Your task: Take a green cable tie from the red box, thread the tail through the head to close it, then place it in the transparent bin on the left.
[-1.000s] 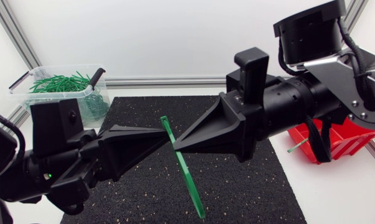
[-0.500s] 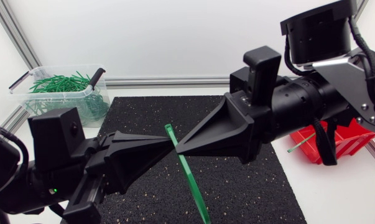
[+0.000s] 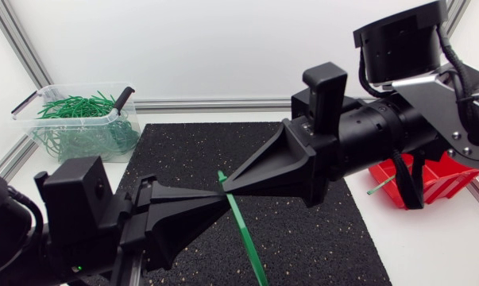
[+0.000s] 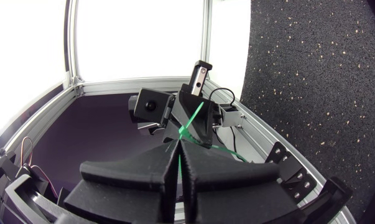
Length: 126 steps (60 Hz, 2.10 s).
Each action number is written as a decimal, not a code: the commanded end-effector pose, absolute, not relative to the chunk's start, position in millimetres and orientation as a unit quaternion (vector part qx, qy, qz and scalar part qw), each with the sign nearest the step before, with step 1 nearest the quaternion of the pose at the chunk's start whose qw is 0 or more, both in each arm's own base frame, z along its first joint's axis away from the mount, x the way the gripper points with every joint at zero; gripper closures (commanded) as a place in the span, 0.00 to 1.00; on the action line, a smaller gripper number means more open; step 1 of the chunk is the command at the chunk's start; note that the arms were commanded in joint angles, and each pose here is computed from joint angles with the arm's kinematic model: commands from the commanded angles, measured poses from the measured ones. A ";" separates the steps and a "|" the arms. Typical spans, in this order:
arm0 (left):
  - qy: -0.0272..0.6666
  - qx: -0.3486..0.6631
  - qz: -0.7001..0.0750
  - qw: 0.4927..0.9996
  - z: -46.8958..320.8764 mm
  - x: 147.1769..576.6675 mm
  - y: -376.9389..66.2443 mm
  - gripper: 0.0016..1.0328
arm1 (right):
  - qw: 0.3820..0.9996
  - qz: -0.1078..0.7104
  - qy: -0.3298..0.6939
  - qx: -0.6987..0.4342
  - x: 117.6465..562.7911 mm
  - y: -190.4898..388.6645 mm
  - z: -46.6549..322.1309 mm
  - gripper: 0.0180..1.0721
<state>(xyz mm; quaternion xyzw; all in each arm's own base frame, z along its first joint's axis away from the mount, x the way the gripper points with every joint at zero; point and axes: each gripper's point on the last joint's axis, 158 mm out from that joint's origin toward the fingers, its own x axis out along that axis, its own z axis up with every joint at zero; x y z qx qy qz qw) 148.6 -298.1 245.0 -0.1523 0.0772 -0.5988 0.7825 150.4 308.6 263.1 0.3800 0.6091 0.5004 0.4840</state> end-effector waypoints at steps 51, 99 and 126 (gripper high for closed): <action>0.016 0.065 -0.564 0.823 210.4 181.3 -282.6 0.95 | 0.554 0.533 0.526 0.363 201.0 288.8 262.3 0.39; 0.003 0.196 -0.548 0.813 207.0 186.6 -289.9 0.95 | 0.562 0.633 0.473 0.245 192.4 316.4 224.2 0.58; 0.009 0.206 -0.549 0.810 204.1 186.1 -296.0 0.95 | 0.566 0.632 0.470 0.244 191.0 312.2 226.2 0.94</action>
